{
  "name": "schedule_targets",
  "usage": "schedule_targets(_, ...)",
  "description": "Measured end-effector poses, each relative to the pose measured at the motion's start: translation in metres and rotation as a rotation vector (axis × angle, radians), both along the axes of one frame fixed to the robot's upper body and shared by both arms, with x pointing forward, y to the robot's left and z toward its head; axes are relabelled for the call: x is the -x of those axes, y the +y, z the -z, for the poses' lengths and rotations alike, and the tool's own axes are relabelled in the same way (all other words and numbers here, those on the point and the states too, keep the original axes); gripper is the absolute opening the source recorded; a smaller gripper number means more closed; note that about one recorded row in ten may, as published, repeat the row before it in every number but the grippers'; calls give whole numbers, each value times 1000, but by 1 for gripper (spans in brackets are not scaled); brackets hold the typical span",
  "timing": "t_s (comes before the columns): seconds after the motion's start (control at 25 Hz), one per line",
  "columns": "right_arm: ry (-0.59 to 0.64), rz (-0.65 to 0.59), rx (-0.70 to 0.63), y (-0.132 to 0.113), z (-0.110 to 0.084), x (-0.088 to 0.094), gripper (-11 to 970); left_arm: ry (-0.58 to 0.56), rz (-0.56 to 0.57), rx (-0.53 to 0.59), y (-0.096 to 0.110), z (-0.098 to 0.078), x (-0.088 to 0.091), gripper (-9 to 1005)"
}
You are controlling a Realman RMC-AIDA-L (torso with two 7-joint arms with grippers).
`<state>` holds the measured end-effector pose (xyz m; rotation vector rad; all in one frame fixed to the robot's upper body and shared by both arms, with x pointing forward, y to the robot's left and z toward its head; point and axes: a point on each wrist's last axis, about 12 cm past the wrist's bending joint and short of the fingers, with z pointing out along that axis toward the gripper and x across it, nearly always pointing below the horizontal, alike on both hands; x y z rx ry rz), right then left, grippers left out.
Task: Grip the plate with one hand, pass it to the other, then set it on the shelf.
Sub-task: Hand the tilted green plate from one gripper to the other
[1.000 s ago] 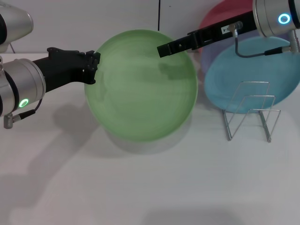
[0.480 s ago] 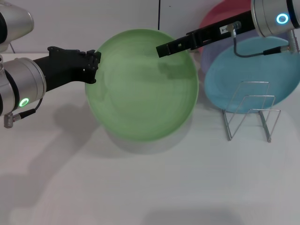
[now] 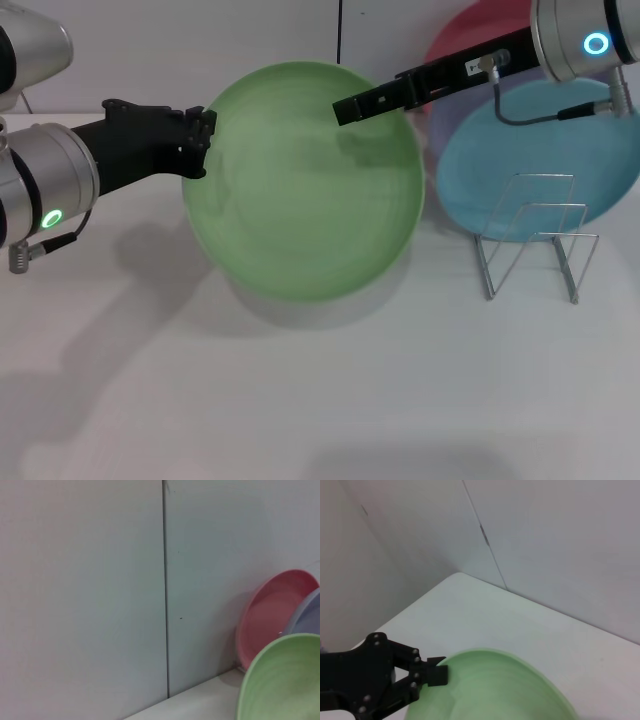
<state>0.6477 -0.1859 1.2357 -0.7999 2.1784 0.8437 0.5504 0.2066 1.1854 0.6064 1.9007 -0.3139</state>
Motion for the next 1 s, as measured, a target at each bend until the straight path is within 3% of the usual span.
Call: schedule_targets(1.0, 16, -8, 53, 9, 4, -1, 817, -10, 14, 1, -4, -3, 3, 35)
